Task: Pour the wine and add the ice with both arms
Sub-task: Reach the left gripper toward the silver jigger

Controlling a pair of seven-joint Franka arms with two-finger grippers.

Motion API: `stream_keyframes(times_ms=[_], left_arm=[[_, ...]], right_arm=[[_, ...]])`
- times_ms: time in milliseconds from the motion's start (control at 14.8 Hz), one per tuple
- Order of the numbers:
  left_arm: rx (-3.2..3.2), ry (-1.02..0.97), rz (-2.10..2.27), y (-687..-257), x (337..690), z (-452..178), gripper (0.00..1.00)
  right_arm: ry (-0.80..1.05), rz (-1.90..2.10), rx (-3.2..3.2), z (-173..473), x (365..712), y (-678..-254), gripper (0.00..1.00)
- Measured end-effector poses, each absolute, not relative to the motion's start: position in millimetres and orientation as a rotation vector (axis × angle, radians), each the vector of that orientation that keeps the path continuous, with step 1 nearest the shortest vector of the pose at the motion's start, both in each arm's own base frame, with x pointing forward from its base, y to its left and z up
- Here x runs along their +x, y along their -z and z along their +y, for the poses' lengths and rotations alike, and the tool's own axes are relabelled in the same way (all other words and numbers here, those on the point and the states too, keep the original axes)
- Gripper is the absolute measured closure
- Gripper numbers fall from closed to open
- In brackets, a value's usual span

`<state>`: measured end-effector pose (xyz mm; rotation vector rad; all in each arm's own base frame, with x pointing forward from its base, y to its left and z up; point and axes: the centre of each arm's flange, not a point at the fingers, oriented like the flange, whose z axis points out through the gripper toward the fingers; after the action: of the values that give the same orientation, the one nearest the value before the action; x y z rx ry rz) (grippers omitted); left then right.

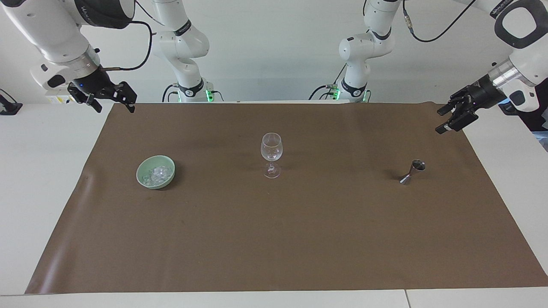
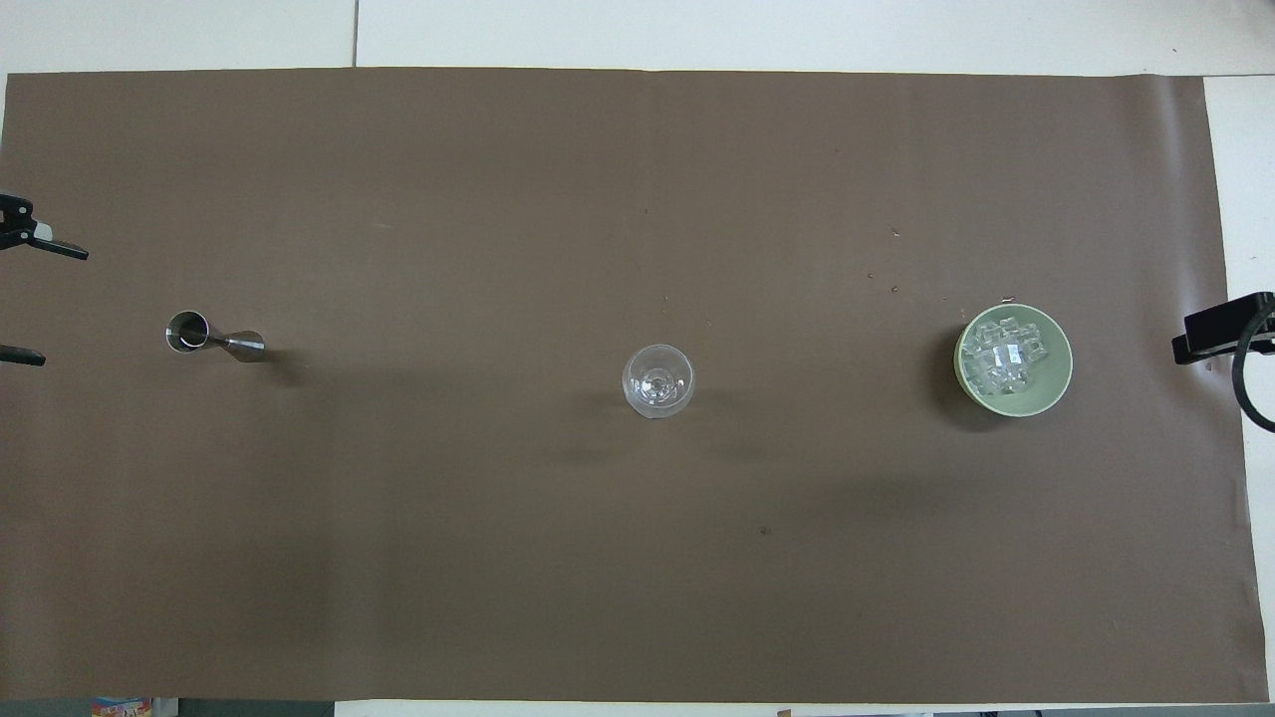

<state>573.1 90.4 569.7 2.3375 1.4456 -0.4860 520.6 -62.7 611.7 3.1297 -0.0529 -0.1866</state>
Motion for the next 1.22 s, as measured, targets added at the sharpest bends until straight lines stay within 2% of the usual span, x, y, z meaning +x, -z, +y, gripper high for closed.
stream_keyframes(times_ms=[406, 677, 947, 1218], left_arm=[[2.065, 0.674, 1.695, -480, 595, 158, 0.00], [1.869, 0.761, 1.772, -426, 588, 207, 0.00], [1.741, 0.790, 1.805, -376, 585, 202, 0.00], [1.659, 0.723, 1.772, -328, 570, 195, 0.00]], right_arm=[[0.187, -0.053, 3.130, -63, 521, -612, 0.00], [0.187, -0.052, 3.130, -63, 521, -612, 0.00], [0.187, -0.052, 3.130, -62, 521, -612, 0.00], [0.187, -0.052, 3.130, -62, 521, -612, 0.00]])
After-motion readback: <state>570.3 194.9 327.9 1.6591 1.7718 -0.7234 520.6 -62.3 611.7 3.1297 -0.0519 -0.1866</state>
